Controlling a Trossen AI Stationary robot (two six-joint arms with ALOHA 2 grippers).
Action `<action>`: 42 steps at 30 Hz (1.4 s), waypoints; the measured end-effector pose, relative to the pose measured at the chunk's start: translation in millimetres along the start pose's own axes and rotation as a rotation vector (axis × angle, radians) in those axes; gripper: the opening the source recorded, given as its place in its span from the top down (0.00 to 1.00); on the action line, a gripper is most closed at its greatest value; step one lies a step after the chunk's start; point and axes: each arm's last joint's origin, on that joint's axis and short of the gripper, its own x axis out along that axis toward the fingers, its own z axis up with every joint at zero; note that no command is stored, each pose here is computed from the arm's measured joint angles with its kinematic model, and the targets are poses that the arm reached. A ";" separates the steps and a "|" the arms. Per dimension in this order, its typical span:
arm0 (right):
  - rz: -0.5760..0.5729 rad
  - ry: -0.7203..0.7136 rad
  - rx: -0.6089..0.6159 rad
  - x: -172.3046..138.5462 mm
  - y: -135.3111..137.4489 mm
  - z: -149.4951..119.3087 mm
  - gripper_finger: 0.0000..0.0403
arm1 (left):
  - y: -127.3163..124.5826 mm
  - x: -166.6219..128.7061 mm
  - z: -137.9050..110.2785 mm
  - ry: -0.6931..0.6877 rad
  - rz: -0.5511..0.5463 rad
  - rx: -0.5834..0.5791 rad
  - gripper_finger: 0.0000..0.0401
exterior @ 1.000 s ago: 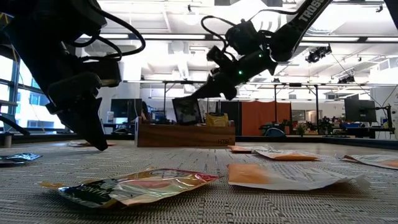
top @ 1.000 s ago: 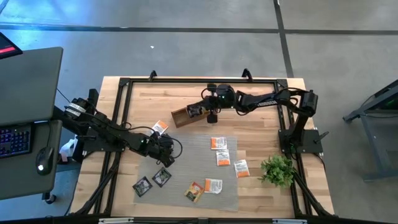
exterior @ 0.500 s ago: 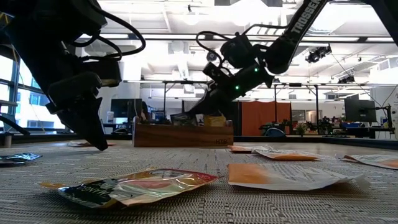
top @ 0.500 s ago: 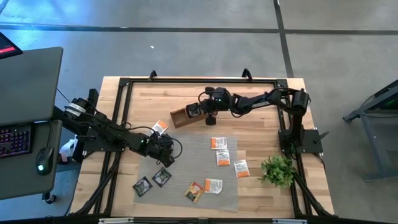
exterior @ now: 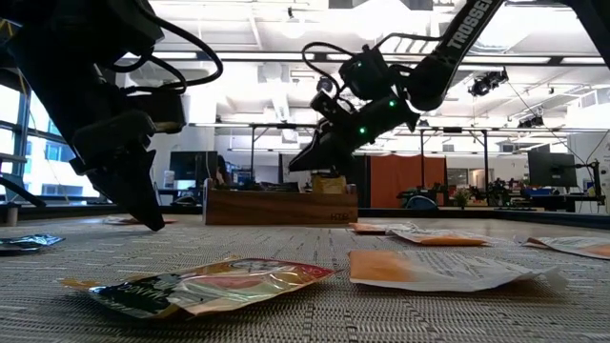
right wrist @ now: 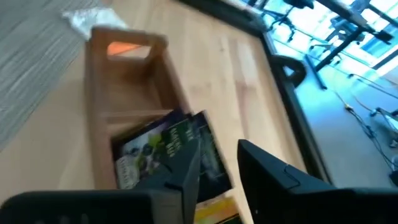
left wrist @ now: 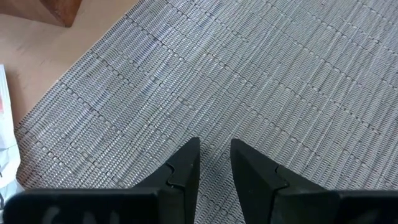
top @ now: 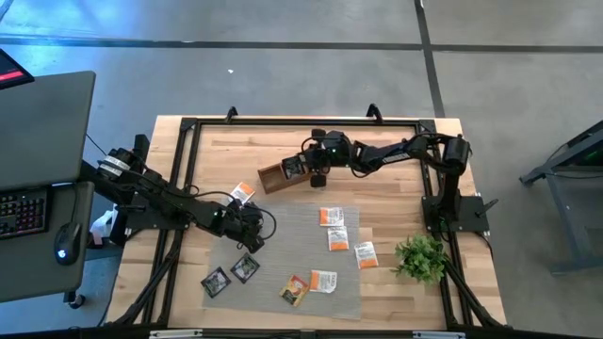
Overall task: Pick & Place Tea
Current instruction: Put the violet tea bag into the middle section of the wooden organizer
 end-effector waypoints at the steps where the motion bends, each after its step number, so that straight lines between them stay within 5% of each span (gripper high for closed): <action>1: -0.006 -0.015 0.017 -1.4 -0.6 3.4 0.72 | 0.0 0.0 0.0 0.000 0.000 0.000 0.78; 11: 0.235 -0.178 0.085 -35.8 32.6 64.3 0.71 | 1.9 1.4 3.6 -0.013 0.005 -0.003 0.78; 17: 0.363 0.042 0.132 -44.6 77.0 63.4 0.71 | 13.1 8.3 16.4 0.001 0.012 -0.037 0.78; 26: 0.323 0.340 0.292 -57.6 97.9 50.6 0.71 | 23.9 16.2 37.6 -0.025 -0.054 0.010 0.78; 38: 0.333 -0.024 0.170 -44.1 92.2 75.9 0.71 | 9.1 -24.4 51.1 0.203 -0.307 0.135 0.78; 42: 0.366 -0.054 0.121 -44.4 93.0 77.1 0.71 | 7.4 -40.0 33.9 0.380 -0.278 0.169 0.78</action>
